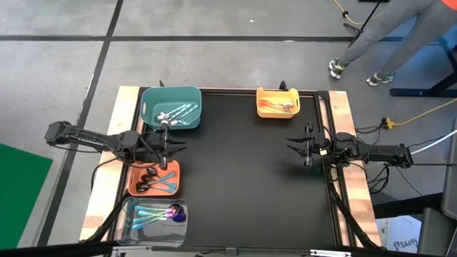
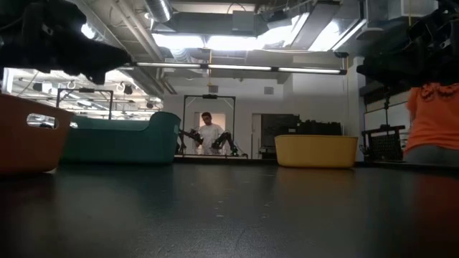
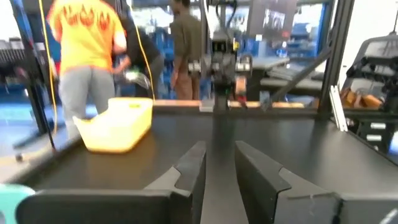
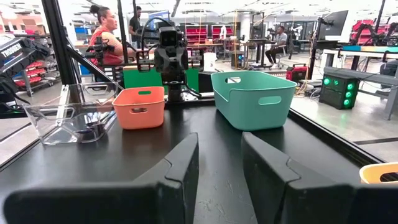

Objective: Sort silverware by color (type)
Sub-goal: Return to Home Position

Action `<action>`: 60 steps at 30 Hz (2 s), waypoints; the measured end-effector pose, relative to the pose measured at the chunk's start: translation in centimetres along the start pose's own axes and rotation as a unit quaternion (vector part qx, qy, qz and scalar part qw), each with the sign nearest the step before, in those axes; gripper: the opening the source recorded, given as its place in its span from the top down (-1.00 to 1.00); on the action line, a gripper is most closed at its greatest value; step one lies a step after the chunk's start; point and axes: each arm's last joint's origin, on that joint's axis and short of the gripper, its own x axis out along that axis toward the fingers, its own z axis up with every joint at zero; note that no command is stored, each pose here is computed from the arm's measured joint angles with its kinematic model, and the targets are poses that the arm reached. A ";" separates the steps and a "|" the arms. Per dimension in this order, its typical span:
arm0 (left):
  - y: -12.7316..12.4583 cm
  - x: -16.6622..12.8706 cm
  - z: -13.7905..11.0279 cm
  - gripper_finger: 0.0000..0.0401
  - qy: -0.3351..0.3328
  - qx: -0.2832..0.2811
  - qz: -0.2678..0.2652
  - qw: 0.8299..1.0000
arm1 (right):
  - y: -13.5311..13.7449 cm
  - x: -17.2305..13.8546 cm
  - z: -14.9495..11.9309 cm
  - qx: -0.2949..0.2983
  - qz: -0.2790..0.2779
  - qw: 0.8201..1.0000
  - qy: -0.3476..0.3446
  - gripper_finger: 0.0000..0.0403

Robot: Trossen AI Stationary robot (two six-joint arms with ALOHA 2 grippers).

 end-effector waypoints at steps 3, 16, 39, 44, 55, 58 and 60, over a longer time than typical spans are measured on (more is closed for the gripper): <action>0.1 -0.5 0.7 0.60 -0.033 0.022 0.002 0.999 | 0.0 0.0 0.0 0.000 0.000 1.000 0.000 0.44; 0.7 -2.5 0.3 0.60 -0.024 0.027 0.031 0.999 | 0.0 0.0 0.0 0.001 0.001 1.000 0.001 0.44; 0.7 -2.3 -0.1 0.60 0.001 0.043 0.026 0.999 | 0.0 0.0 0.0 0.001 0.001 1.000 0.001 0.44; 0.7 -2.3 -0.2 0.60 0.006 0.044 0.026 0.999 | 0.0 0.0 0.0 0.000 0.003 1.000 0.001 0.44; 0.7 -2.3 -0.2 0.60 0.006 0.044 0.026 0.999 | 0.0 0.0 0.0 0.000 0.003 1.000 0.001 0.44; 0.7 -2.3 -0.2 0.60 0.006 0.044 0.026 0.999 | 0.0 0.0 0.0 0.000 0.003 1.000 0.001 0.44; 0.7 -2.3 -0.2 0.60 0.006 0.044 0.026 0.999 | 0.0 0.0 0.0 0.000 0.003 1.000 0.001 0.44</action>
